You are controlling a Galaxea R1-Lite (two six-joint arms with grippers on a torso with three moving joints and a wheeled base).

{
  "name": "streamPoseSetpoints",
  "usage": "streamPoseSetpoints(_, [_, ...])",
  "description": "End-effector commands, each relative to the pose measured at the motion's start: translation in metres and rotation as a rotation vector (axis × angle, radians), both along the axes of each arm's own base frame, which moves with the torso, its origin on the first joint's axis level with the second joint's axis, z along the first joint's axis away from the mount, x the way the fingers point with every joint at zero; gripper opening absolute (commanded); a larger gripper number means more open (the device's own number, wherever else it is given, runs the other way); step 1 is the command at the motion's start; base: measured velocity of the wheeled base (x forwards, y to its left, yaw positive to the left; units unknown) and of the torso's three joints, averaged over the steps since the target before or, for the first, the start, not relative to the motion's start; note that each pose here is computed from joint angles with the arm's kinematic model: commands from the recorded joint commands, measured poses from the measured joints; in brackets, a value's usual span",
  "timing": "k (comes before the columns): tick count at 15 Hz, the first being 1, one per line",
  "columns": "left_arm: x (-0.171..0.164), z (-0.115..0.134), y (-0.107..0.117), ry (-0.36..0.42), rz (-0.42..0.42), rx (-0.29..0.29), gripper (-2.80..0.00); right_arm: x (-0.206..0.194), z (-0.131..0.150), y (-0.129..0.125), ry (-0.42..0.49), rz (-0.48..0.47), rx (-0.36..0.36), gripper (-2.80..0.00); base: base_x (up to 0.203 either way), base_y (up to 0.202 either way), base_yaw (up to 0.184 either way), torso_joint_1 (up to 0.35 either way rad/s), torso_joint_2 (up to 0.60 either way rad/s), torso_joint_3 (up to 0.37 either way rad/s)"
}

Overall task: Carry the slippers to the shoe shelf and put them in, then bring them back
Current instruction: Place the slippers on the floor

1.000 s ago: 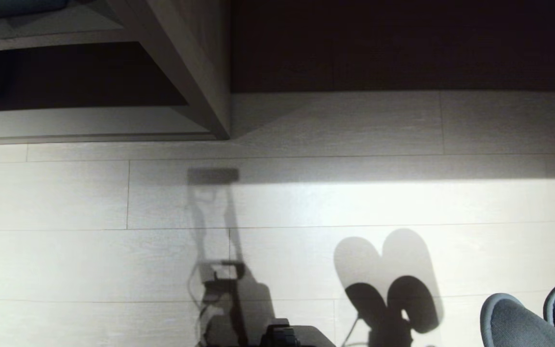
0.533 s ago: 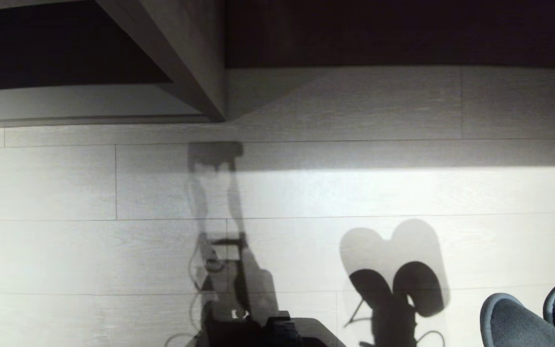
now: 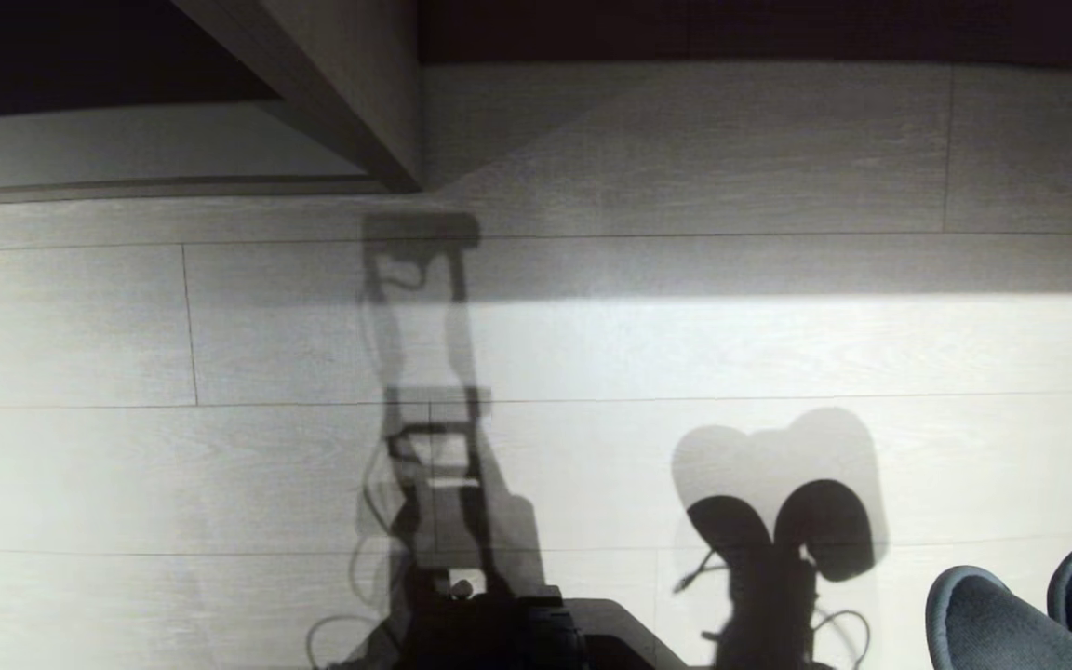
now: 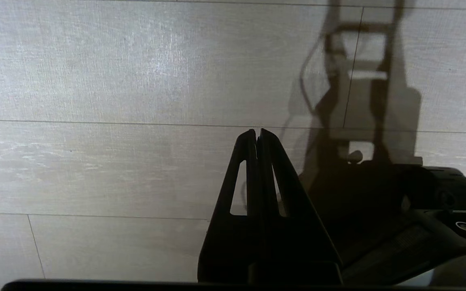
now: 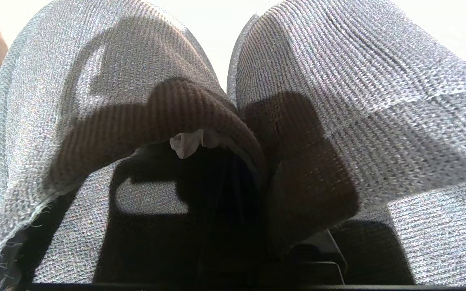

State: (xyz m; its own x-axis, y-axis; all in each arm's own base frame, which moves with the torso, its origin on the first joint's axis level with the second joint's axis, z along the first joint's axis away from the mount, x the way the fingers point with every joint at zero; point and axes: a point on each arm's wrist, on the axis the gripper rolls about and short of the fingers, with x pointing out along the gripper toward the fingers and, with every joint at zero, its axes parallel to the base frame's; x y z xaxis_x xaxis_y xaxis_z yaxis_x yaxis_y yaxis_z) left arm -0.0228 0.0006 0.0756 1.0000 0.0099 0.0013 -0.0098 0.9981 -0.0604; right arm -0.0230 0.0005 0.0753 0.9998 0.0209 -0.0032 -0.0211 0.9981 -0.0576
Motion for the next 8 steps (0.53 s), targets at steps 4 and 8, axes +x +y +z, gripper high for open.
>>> streamPoseSetpoints(4, [0.0,0.0,0.0,0.0,0.001,-0.001,-2.8,0.0,-0.0001,0.0,0.0,0.001,-0.001,-2.8,0.0,0.0,0.0,0.002,0.0,-0.194])
streamPoseSetpoints(8, [0.0,0.0,0.0,0.0,0.001,-0.001,-2.8,0.0,-0.0001,0.0,0.0,0.001,-0.001,-2.8,0.0,0.0,0.0,0.005,0.0,-0.098])
